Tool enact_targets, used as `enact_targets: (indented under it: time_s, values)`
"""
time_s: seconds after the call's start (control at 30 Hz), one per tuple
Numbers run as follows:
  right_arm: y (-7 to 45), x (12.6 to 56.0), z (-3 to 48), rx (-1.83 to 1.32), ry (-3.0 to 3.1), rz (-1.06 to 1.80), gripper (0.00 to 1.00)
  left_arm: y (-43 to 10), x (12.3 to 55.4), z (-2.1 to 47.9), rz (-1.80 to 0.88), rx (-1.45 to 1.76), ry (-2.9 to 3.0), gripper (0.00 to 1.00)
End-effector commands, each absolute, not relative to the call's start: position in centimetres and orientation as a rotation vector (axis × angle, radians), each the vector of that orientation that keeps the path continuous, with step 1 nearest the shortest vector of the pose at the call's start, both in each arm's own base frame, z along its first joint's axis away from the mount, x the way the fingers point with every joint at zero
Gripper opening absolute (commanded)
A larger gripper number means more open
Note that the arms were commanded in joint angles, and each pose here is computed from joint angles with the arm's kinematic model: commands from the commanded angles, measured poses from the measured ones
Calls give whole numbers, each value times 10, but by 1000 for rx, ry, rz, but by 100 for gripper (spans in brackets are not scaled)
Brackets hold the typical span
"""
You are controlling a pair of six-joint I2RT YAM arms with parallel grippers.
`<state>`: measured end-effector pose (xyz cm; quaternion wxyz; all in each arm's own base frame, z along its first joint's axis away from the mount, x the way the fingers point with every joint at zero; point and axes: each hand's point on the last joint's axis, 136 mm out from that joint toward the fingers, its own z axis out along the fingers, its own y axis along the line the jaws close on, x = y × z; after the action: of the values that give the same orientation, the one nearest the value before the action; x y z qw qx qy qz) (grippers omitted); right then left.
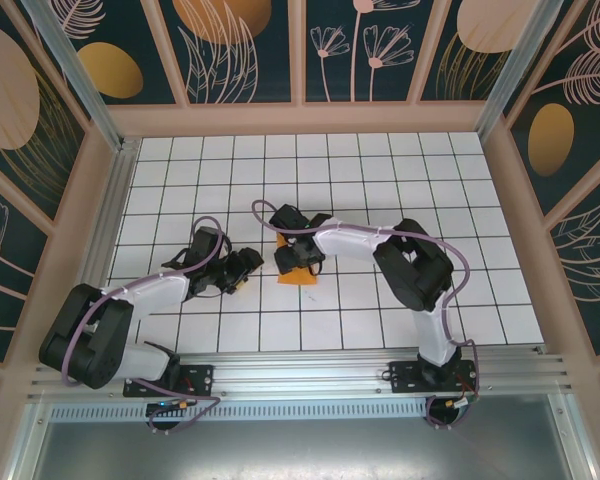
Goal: Fold a paper plane with a square sheet of paper (pick it up from the middle)
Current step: Fold the triangle a second time at the center of the table.
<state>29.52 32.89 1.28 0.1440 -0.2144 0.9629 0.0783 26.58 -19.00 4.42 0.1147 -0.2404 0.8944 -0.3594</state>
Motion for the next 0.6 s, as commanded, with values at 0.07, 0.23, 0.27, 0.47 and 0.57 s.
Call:
enact_targets:
  time_s: [0.07,0.23,0.27,0.47,0.57]
  values:
    - [314,259,-34,-566,2983,510,69,-208,269,55,-1201,-586,2598,68]
    - [311,262,-30,-495,2983,695,69,-220,269,60,-1280,-526,2585,68]
    - [308,262,-32,-489,2989,690,67,-221,268,59,-1284,-520,2591,68]
    - [304,260,-31,-421,2989,872,65,-234,264,58,-1353,-482,2595,68]
    - [307,259,-26,-404,2962,994,69,-239,267,64,-1410,-484,2563,68]
